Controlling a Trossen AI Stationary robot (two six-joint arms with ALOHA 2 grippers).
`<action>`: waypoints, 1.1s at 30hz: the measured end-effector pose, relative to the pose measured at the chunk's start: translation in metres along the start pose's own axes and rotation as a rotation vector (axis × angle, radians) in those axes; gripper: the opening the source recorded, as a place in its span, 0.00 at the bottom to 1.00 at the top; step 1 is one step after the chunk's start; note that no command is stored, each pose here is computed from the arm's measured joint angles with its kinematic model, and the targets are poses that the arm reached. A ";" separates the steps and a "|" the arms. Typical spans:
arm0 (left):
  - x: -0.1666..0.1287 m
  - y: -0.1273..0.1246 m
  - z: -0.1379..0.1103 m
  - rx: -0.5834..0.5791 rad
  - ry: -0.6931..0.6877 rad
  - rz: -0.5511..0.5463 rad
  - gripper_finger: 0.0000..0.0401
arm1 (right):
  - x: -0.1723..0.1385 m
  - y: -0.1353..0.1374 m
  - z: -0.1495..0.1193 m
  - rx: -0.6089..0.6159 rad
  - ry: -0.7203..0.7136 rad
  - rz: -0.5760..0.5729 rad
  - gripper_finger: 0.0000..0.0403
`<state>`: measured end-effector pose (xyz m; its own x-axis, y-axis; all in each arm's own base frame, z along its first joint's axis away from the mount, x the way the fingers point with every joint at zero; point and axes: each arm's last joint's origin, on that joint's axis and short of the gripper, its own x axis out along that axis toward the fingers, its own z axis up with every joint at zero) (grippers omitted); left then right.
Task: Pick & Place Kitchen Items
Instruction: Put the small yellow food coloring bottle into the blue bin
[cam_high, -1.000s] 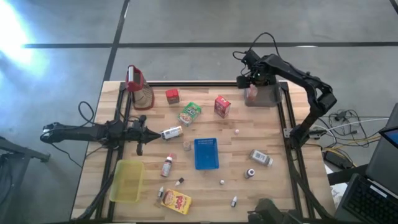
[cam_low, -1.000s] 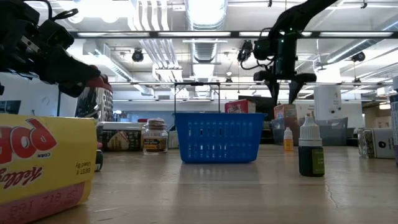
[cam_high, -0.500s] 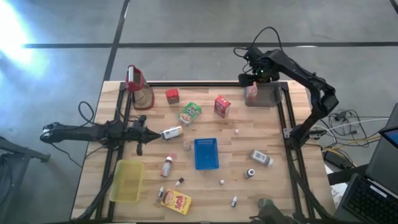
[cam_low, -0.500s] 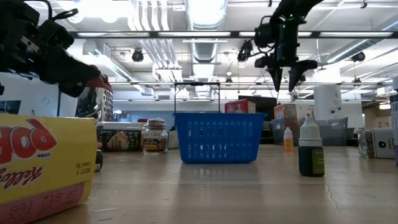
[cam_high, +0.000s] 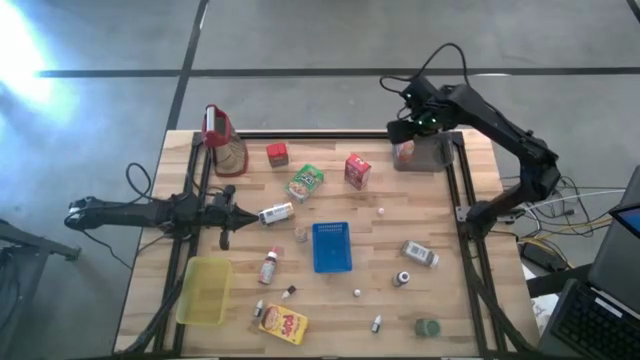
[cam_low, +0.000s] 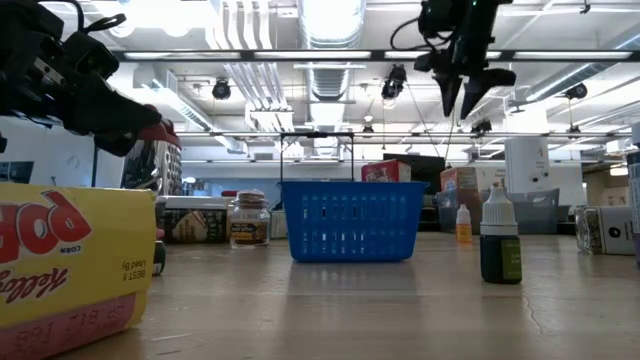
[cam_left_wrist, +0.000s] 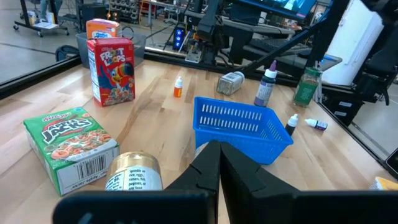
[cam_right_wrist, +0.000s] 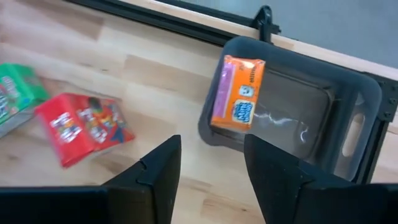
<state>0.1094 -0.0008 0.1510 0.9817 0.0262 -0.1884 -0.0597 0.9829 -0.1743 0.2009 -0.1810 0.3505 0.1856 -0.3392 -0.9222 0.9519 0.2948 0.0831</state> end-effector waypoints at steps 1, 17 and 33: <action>0.000 0.000 0.000 0.000 -0.001 0.000 0.03 | -0.003 0.002 -0.002 -0.010 -0.007 0.008 0.40; 0.000 0.000 0.000 0.000 0.000 0.000 0.03 | -0.040 0.040 -0.048 -0.217 -0.165 0.007 0.26; 0.000 0.000 0.000 0.000 0.000 0.000 0.03 | -0.035 0.073 -0.107 -0.405 -0.262 -0.081 0.18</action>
<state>0.1094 -0.0008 0.1510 0.9818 0.0257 -0.1884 -0.0592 0.9829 -0.1745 0.2379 -0.0523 0.3480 0.2196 -0.5739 -0.7890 0.8040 0.5645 -0.1869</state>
